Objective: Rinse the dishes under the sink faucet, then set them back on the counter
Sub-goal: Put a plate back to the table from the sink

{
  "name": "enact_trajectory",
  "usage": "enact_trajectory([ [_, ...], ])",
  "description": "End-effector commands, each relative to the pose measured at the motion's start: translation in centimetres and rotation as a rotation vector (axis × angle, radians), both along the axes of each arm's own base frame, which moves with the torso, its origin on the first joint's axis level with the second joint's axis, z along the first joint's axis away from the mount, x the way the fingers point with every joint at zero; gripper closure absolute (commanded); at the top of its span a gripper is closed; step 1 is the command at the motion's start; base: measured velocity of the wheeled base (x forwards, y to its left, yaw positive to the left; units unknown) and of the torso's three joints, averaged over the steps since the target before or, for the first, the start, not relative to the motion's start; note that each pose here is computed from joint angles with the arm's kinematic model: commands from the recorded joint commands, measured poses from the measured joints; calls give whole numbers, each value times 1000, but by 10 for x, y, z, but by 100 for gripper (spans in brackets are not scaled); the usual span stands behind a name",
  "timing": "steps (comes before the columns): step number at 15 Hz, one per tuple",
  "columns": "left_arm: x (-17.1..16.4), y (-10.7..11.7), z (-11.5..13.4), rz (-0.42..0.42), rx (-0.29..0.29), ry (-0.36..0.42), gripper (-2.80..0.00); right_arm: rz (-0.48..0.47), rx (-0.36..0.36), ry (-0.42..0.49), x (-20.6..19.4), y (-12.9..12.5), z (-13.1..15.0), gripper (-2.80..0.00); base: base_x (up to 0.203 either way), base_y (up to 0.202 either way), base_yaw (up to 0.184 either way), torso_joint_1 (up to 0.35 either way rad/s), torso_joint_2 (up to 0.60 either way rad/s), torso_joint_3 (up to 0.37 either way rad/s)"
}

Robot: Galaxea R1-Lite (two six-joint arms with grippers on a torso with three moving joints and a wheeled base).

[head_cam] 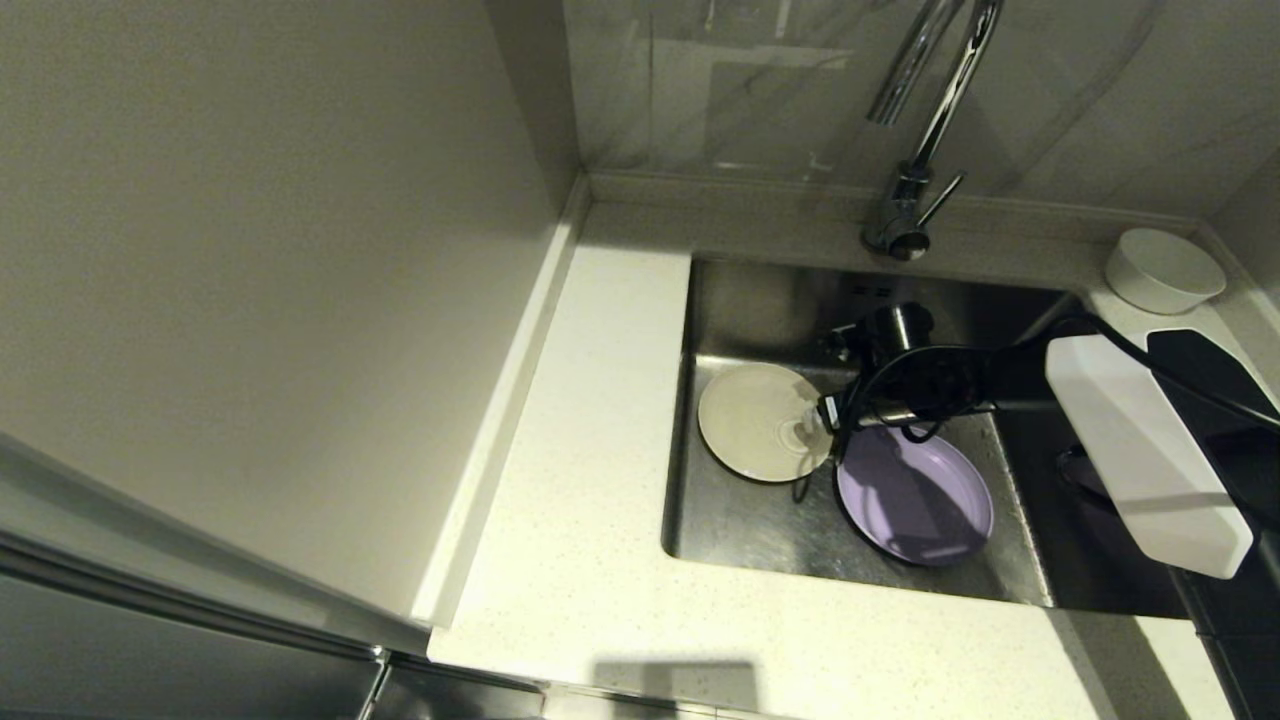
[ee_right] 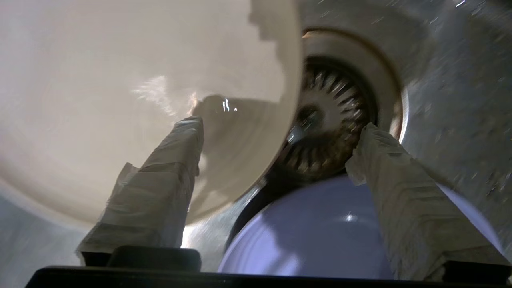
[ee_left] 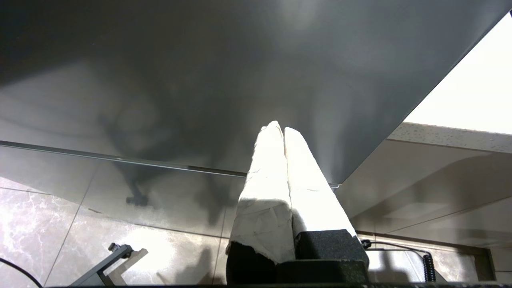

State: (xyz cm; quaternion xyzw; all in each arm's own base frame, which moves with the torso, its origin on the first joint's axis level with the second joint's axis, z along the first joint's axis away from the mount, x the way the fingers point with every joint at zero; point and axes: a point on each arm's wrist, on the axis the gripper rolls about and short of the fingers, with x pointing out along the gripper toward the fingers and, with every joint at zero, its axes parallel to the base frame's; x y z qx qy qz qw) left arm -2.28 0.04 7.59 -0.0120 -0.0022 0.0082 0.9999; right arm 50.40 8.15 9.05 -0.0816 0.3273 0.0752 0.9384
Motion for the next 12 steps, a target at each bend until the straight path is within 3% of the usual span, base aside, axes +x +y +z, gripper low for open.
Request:
enact_trajectory([
  [1, 0, 0, 0, 0, -1, -2, 0, 3, -1, 8, 3, 1, -11, -280, 0, 0, 0, 0, 0, 0],
  [12, 0, 0, 0, 0, -1, -2, 0, 60, 31, 38, 3, 10, -24, -280, 0, 0, 0, 0, 0, 0],
])
